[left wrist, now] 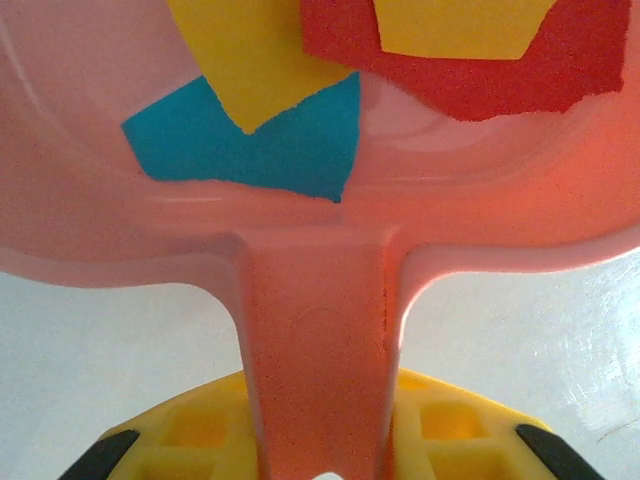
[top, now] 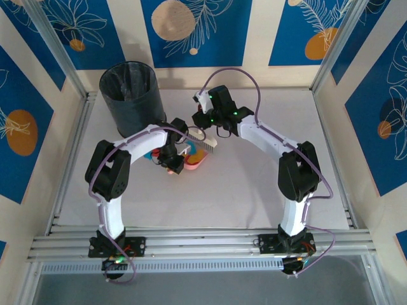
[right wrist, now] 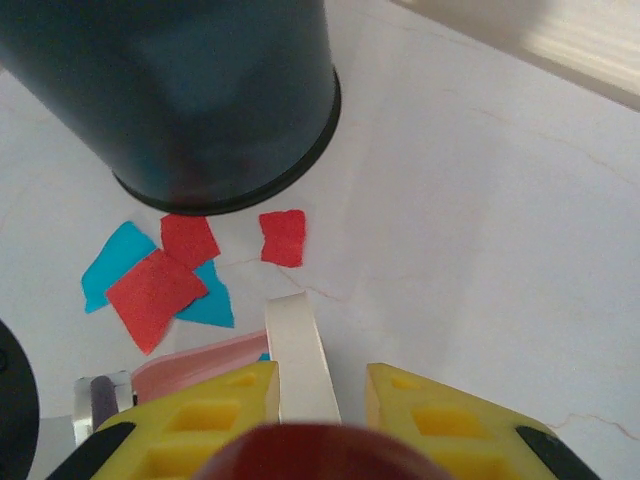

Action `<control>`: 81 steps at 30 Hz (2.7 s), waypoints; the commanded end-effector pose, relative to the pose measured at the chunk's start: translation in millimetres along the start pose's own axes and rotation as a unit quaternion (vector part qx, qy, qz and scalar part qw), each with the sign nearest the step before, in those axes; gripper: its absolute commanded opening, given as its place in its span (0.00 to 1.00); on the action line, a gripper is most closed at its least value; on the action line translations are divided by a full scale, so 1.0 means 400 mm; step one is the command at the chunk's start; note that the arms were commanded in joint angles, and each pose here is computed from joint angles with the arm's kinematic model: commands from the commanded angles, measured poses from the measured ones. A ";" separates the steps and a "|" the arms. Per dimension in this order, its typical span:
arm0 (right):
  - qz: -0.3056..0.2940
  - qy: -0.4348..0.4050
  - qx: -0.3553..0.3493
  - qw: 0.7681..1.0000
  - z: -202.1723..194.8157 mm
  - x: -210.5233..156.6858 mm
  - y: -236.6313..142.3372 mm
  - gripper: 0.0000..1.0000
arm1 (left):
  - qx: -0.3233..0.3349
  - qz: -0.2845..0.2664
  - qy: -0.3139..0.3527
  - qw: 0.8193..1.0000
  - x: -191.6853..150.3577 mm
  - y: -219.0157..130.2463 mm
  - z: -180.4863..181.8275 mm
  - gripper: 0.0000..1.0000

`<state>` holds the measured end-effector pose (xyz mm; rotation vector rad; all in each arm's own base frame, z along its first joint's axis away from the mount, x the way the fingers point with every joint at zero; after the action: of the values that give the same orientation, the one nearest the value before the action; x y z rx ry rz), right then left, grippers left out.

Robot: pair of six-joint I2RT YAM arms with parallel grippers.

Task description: Sweep away the paper scraps from the table

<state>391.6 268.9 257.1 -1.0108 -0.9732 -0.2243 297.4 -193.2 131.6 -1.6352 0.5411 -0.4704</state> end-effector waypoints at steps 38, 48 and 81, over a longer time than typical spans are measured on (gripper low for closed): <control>-0.175 0.103 -0.206 0.957 -0.124 0.035 -0.348 0.00 | -0.122 -0.443 0.009 0.888 0.043 -0.609 -0.009 0.00; -0.162 0.103 -0.204 0.960 -0.127 0.028 -0.338 0.00 | -0.202 -0.503 -0.109 0.833 0.058 -0.715 0.126 0.00; -0.138 0.108 -0.213 0.961 -0.140 0.009 -0.325 0.00 | -0.547 -0.519 -0.322 0.572 0.095 -0.644 0.369 0.00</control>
<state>348.4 154.4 319.7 -1.2406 -0.8745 -0.7444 438.7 -74.8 349.3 -2.9776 -1.0606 -0.1863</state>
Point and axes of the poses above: each hand's point on the last joint's axis, 136 mm out from that joint toward the fingers, its own y axis out along the fingers, its own z axis along the line the jaws close on, x = y × z, the point moved 8 cm from there along -y, back along the fingers, and after that the axes turned 5 degrees about y, right-handed, at the moved point
